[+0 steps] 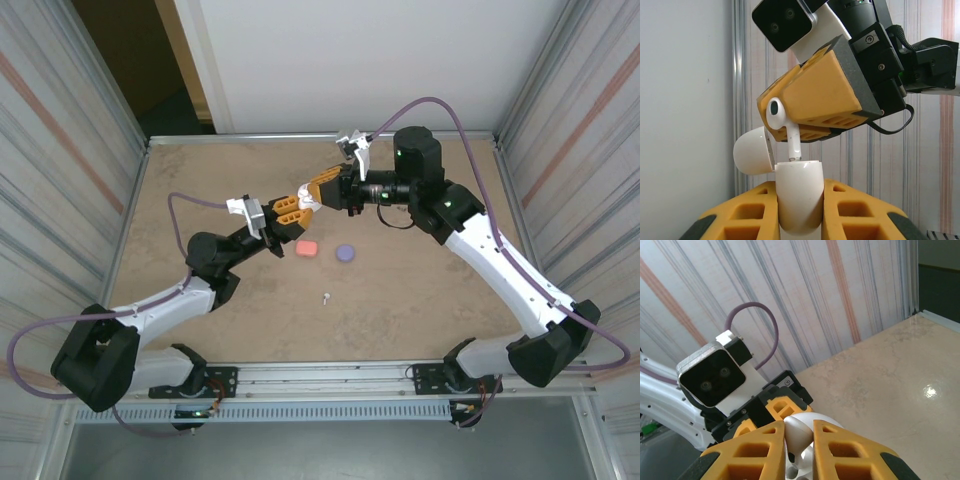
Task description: Insert the wireless bluetooth earbuds into the charging case
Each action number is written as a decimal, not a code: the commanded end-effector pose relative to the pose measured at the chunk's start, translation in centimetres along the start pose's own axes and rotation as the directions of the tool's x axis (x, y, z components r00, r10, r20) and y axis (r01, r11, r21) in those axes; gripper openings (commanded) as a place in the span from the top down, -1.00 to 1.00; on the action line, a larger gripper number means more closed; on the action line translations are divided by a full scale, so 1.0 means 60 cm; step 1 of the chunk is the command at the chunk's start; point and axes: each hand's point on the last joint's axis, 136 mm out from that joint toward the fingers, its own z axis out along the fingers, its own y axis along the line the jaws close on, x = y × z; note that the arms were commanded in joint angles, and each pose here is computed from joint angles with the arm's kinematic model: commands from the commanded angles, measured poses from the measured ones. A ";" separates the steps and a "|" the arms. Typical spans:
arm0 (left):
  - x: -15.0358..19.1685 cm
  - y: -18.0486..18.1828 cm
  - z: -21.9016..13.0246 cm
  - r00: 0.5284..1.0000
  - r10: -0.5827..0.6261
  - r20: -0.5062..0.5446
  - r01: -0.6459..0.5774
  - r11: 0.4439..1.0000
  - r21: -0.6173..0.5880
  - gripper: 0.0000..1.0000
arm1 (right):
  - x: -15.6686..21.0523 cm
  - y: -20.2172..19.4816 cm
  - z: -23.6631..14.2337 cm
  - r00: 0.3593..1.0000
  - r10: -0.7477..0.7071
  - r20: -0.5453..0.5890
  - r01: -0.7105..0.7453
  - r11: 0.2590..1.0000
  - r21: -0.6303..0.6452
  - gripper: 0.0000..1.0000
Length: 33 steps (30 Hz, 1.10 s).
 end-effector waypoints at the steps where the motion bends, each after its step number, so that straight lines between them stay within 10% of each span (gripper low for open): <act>1: -0.043 -0.011 0.002 0.997 0.041 0.071 -0.042 0.999 0.017 1.00 | 0.014 0.009 0.007 1.000 -0.014 -0.018 0.014 0.999 -0.038 0.66; 33: -0.039 0.010 0.026 0.995 -0.041 0.089 0.047 0.996 -0.076 1.00 | -0.059 0.021 -0.013 0.965 -0.163 0.205 0.134 0.980 0.146 0.69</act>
